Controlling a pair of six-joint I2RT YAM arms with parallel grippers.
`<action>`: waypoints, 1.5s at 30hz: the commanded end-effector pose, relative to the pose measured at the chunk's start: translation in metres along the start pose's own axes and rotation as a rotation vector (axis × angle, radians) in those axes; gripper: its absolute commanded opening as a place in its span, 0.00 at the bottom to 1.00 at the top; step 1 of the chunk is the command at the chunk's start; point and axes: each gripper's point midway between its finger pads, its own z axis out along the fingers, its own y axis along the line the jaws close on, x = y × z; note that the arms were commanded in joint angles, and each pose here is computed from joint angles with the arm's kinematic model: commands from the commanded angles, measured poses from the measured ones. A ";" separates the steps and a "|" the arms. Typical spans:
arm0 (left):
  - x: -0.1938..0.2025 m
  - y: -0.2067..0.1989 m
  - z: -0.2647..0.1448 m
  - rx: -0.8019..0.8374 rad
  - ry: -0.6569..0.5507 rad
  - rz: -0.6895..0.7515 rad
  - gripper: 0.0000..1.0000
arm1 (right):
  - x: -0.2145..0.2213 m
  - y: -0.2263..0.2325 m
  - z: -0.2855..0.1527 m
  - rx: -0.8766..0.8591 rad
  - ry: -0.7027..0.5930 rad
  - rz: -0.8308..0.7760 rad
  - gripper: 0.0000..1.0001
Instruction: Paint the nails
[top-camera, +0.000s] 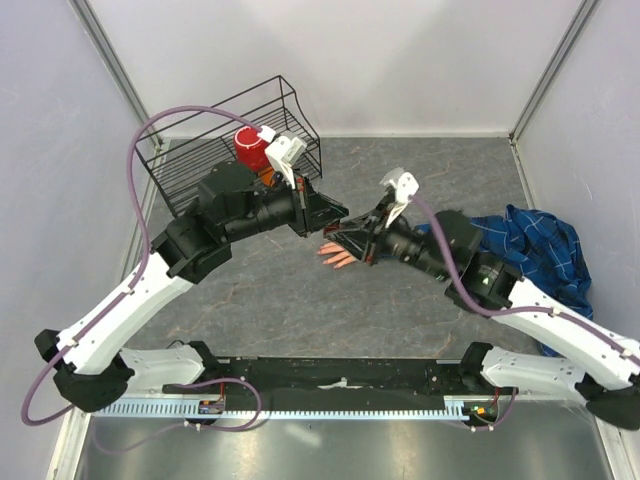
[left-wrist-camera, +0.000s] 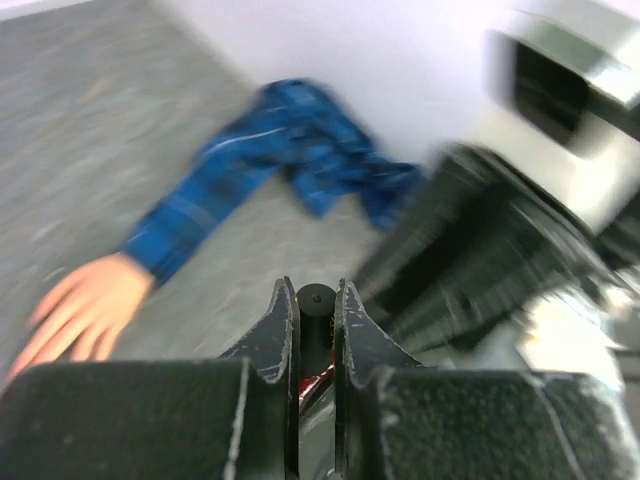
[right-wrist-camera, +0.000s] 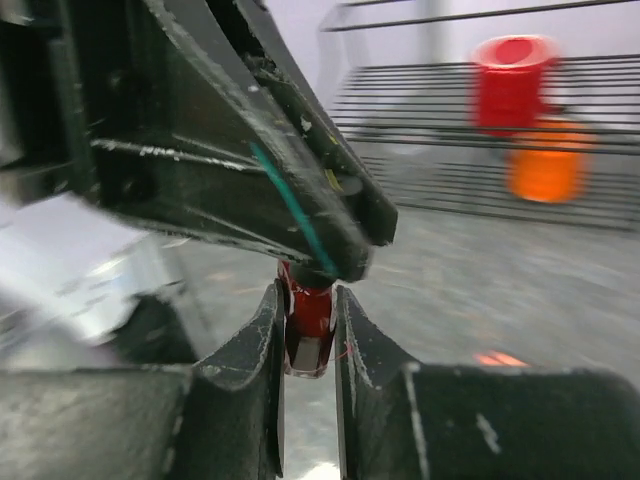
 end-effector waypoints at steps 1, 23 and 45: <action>0.028 0.051 0.013 -0.385 0.085 -0.004 0.02 | 0.023 -0.029 0.002 0.409 0.102 -0.310 0.00; -0.003 -0.035 -0.056 0.431 -0.084 -0.077 0.76 | 0.017 0.047 -0.031 -0.415 0.077 -0.115 0.00; 0.013 -0.043 -0.051 0.544 0.053 -0.092 0.51 | -0.003 0.046 -0.023 -0.524 0.005 0.006 0.00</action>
